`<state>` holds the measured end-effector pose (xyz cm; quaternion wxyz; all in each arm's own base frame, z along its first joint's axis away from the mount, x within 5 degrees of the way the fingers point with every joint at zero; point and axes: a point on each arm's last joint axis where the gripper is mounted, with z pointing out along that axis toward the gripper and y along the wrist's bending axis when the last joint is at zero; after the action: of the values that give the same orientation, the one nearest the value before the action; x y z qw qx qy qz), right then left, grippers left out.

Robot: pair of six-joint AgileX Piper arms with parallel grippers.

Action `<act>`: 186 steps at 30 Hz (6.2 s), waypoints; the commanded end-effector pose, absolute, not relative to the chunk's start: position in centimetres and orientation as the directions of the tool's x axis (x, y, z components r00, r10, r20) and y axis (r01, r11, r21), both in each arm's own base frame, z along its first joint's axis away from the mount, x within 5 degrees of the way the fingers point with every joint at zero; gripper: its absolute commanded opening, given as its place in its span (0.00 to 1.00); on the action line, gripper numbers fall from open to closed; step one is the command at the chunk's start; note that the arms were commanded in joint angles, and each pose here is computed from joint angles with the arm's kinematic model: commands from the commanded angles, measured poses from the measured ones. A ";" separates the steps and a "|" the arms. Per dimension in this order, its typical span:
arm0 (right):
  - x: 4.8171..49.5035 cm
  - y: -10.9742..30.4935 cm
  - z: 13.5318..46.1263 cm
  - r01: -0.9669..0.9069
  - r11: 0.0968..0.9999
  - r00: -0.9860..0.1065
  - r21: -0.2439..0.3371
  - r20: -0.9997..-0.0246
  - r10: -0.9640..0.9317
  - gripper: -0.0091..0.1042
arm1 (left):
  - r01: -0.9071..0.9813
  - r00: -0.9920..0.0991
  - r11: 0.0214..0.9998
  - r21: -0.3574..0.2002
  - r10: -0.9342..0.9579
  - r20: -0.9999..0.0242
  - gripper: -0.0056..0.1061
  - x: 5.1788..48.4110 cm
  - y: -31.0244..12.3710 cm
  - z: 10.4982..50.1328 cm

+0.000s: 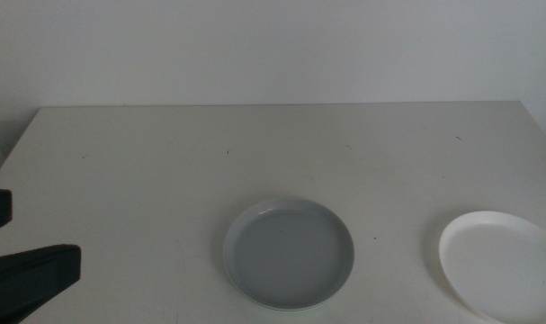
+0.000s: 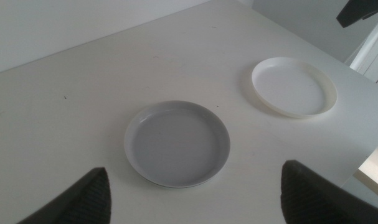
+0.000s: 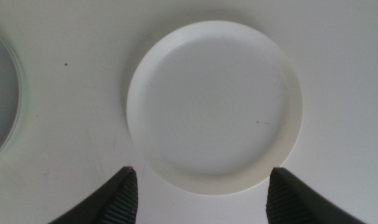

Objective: Stack the three bowls on top of each other.

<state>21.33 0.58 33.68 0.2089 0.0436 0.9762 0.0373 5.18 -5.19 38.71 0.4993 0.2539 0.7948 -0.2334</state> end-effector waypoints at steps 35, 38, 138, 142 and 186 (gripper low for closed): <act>31.8 -8.8 20.5 0.121 0.993 -0.977 0.007 -0.178 0.121 0.54 | 0.638 -0.324 0.757 -0.138 0.101 -0.941 0.93 5.3 -5.3 40.0; 32.0 -9.0 19.4 0.136 0.990 -0.980 0.024 -0.146 0.138 0.54 | 0.638 -0.324 0.757 -0.138 0.101 -0.941 0.93 5.3 -5.3 40.0; 35.5 17.7 25.4 -0.347 0.868 -0.934 0.355 -0.213 -0.286 0.60 | 0.638 -0.323 0.758 -0.138 0.101 -0.941 0.93 5.3 -5.3 40.0; 36.0 17.8 28.1 -0.380 0.852 -0.919 0.360 -0.250 -0.304 0.62 | 0.638 -0.323 0.758 -0.138 0.101 -0.941 0.93 5.3 -5.3 40.0; 22.9 1.8 42.8 -0.161 0.986 -0.609 0.042 -0.790 -0.065 0.54 | 0.126 -0.359 0.991 0.052 0.094 -0.928 0.93 15.3 -1.5 44.4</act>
<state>24.46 2.13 40.95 0.3664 -0.0586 0.9263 0.0651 16.31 -1.29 42.38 0.5026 0.0664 0.8619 0.0054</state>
